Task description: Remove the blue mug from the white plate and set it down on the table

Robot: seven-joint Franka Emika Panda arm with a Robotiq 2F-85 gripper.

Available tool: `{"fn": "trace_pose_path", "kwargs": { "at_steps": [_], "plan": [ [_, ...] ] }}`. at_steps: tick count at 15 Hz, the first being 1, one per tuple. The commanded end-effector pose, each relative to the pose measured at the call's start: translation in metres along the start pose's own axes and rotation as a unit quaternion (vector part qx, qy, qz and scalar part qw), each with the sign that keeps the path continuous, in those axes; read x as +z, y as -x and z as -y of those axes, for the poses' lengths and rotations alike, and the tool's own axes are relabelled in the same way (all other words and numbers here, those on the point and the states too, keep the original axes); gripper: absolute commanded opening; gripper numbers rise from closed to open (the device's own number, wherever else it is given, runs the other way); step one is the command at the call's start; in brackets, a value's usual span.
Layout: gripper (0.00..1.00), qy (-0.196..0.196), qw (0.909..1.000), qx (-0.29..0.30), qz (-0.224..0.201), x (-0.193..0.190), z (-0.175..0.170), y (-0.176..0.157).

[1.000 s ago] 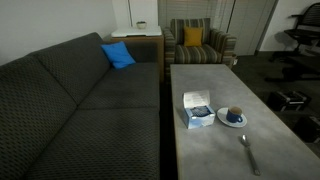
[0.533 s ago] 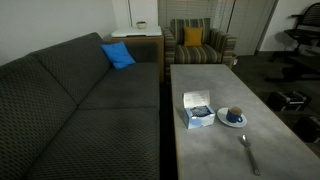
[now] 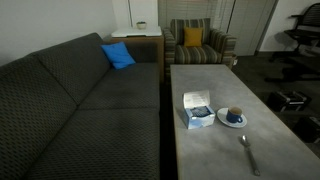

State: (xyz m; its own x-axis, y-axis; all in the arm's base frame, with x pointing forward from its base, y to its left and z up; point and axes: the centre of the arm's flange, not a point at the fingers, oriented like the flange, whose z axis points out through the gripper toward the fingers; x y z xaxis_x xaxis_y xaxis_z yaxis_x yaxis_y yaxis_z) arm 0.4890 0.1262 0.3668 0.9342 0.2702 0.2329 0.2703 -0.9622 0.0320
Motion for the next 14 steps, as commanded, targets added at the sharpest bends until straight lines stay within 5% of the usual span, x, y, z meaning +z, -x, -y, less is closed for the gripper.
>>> {"fn": "trace_pose_path", "kwargs": {
  "at_steps": [1,14],
  "plan": [
    [1.00,0.005,0.9997,-0.021,-0.010,0.010,0.010,-0.003],
    [1.00,0.062,0.9970,-0.017,-0.043,0.119,-0.040,-0.017]
  ]
}}
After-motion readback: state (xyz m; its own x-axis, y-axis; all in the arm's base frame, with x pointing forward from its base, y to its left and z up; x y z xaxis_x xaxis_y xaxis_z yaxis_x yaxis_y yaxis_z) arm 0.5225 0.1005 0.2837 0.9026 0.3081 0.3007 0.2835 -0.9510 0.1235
